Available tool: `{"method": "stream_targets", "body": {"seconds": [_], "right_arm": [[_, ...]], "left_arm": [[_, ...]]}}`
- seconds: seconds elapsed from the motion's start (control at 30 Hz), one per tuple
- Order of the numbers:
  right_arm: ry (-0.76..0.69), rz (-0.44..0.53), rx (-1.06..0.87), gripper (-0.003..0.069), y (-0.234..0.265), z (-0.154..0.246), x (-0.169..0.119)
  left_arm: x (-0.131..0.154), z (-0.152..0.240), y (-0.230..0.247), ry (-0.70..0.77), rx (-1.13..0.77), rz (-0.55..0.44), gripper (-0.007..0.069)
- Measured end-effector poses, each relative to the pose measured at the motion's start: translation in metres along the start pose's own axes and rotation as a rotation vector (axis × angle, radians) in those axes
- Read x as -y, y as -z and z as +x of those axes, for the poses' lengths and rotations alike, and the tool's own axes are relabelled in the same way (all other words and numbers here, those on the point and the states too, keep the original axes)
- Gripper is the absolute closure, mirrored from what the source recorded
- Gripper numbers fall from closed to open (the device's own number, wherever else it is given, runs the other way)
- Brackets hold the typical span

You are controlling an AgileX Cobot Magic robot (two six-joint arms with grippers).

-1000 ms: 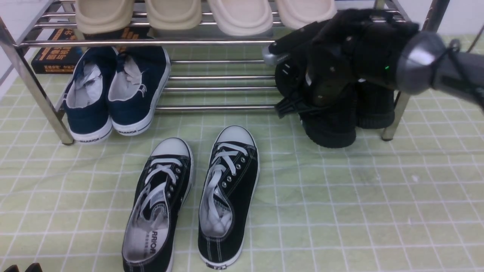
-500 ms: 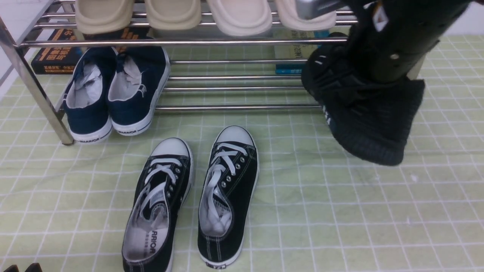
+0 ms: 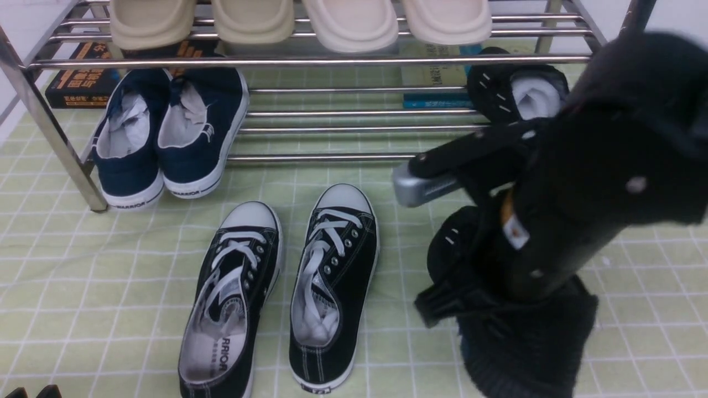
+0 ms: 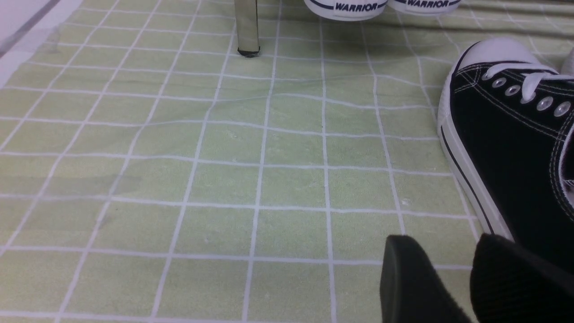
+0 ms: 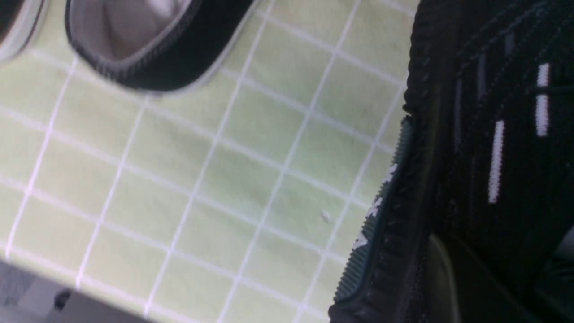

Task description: Take the shoes off the shelf with your hand from the green coffee tablecloth.

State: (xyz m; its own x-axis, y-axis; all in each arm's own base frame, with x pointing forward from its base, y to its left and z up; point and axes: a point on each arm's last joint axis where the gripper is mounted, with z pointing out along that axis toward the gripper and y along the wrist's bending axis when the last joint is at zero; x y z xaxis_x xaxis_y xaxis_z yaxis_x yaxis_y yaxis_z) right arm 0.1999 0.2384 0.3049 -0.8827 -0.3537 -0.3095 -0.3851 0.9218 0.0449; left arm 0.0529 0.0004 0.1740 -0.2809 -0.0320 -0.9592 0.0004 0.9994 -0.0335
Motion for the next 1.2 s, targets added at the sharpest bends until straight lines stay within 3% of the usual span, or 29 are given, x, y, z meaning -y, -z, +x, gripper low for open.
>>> {"method": "stream_targets", "body": {"seconds": [0.5, 0.87, 1.2], "right_arm": [[-0.102, 0.204, 0.172, 0.0648, -0.06, -0.031, -0.002], [-0.139, 0.16, 0.237, 0.0643, -0.078, -0.04, -0.01], [-0.153, 0.192, 0.228, 0.0638, -0.097, -0.041, -0.012]], "left_arm": [[0.0, 0.0, 0.0, 0.0, 0.0, 0.0, 0.0384], [0.0, 0.0, 0.0, 0.0, 0.0, 0.0, 0.0384], [0.0, 0.0, 0.0, 0.0, 0.0, 0.0, 0.0384]]}}
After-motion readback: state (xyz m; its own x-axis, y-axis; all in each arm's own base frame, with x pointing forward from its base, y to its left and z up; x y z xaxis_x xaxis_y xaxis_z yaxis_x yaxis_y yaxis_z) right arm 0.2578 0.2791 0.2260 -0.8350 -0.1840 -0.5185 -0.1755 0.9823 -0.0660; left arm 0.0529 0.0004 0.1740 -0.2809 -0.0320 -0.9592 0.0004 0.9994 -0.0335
